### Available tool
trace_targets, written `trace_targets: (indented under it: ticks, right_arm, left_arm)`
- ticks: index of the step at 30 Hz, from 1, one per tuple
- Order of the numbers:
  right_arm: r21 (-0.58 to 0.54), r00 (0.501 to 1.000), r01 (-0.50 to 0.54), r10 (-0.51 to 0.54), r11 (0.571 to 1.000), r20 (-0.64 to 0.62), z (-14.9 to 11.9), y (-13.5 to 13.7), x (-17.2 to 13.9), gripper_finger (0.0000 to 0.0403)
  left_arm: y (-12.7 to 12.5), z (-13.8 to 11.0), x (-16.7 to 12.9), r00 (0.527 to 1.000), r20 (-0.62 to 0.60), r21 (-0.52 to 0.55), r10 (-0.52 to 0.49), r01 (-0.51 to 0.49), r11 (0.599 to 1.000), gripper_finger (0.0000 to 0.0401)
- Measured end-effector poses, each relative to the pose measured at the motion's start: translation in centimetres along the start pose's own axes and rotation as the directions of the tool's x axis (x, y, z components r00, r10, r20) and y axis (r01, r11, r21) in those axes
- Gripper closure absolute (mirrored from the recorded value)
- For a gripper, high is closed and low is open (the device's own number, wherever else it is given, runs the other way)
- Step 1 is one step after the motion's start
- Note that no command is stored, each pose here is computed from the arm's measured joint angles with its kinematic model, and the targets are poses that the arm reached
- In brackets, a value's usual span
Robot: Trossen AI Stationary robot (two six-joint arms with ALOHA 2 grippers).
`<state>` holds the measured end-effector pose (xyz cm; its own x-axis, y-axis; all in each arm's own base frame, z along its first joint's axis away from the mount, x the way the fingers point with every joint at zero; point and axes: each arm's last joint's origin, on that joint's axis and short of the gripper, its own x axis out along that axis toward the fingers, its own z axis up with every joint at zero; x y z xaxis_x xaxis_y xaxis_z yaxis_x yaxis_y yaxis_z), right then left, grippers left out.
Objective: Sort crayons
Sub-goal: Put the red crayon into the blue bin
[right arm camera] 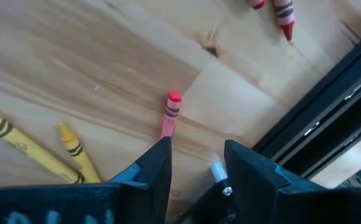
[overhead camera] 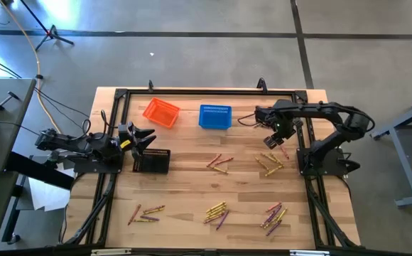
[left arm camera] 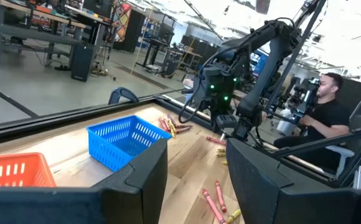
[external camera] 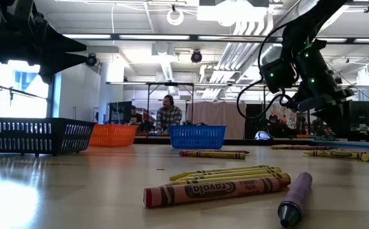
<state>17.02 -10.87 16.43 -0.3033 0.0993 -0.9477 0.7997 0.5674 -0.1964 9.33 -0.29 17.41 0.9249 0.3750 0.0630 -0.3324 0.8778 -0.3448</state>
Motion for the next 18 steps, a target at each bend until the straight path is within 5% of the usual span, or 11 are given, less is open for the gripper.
trace_targets:
  ticks: [12,18]
  right_arm:
    - [0.025,0.998,-0.059,0.059,0.998,0.010,0.6,-0.6,0.2,0.0268]
    - [0.049,0.986,-0.152,0.155,0.987,-0.065,-0.5,-0.4,3.3,0.0268]
  left_arm:
    - [0.0,0.0,0.0,1.000,0.000,0.000,0.000,0.000,1.000,0.0246]
    - [0.0,0.0,0.0,1.000,0.000,0.000,0.000,0.000,1.000,0.0246]
